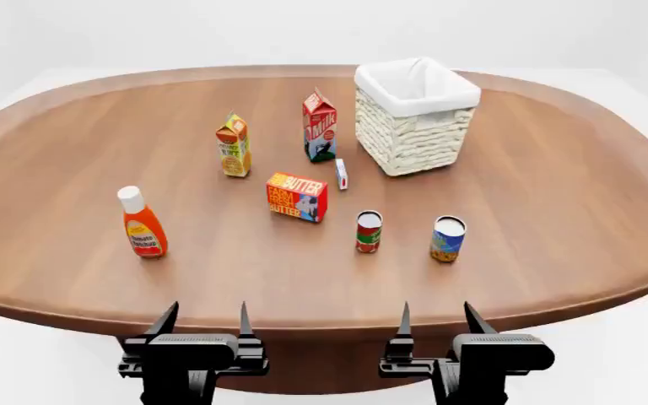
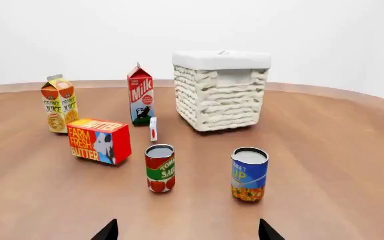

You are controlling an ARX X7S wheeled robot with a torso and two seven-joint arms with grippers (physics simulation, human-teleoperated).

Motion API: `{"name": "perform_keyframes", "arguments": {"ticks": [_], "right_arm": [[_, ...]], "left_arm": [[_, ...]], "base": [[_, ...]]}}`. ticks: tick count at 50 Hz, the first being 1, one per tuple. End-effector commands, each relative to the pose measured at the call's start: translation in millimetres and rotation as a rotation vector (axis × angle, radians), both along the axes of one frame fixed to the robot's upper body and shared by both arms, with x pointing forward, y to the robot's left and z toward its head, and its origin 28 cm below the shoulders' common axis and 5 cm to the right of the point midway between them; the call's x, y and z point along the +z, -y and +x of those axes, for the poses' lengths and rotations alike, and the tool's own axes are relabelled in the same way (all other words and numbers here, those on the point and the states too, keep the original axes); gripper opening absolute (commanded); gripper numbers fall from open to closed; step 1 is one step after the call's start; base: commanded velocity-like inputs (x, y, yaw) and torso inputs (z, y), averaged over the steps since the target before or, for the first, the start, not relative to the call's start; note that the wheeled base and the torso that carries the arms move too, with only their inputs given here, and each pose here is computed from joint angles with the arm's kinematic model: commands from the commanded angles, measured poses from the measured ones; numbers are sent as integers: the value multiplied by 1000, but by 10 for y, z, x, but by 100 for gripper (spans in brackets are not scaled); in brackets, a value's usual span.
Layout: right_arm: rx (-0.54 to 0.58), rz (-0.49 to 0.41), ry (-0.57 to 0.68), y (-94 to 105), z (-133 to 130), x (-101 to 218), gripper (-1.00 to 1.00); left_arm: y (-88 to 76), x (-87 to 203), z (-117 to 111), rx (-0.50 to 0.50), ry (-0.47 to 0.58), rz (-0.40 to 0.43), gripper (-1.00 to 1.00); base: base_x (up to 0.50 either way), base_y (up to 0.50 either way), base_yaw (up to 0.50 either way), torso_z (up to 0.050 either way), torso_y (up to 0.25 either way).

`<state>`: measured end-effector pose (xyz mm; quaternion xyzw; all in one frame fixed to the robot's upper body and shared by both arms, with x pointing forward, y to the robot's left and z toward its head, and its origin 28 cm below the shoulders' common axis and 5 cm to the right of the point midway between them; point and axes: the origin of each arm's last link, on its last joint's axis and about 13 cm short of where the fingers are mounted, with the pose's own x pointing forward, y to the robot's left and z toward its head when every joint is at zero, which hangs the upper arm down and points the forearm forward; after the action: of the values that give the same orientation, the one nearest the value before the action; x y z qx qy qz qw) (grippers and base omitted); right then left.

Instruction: Pick up the cream cheese box and the butter, and put them in the basket.

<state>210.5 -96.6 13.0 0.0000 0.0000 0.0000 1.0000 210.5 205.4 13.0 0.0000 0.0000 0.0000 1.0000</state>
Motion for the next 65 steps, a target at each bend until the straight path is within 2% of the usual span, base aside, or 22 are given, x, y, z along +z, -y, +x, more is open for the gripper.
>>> {"name": "perform_keyframes", "arguments": {"ticks": [1,6,8,15,17,26,27,33,34,36,39,42,56,65], "right_arm": [[4,2,3,-8,7,-1,100],[4,2,-4,-1,28,-25,100],[2,3,-5,-6,14,-7,100],[0,2,-6,2,30,-20,100],[-1,3,-7,3,26,-12,100],[-6,6,-9,2,11,-9,100],[-7,7,-9,5,16,-18,100],[-12,8,-15,3,15,-13,100],[-12,8,-15,-1,9,-6,100],[-11,6,-15,0,12,-12,100],[-9,5,-15,3,10,-19,100],[-7,4,-14,3,6,-19,100],[-3,5,-11,2,13,-13,100],[-4,7,-11,8,14,-25,100]], "left_arm": [[0,-36,13,0,-1,0,100],[-2,-81,32,1,-2,0,100],[3,55,27,1,-2,0,100],[6,-56,5,-1,-3,0,100],[12,68,15,-2,-3,1,100],[3,-50,16,20,31,13,100],[1,140,28,28,48,4,100],[-95,413,110,59,189,-59,100],[-120,626,67,81,189,-68,100],[-151,854,8,93,283,-94,100],[-206,962,-25,126,326,-117,100],[-328,1137,-95,186,388,-181,100],[-657,1509,-309,353,509,-287,100],[-724,1628,-357,381,533,-320,100]], "base": [[0,0,0,0,0],[0,0,0,0,0],[0,0,0,0,0],[0,0,0,0,0],[0,0,0,0,0],[0,0,0,0,0],[0,0,0,0,0],[0,0,0,0,0],[0,0,0,0,0],[0,0,0,0,0],[0,0,0,0,0],[0,0,0,0,0],[0,0,0,0,0],[0,0,0,0,0]]}}
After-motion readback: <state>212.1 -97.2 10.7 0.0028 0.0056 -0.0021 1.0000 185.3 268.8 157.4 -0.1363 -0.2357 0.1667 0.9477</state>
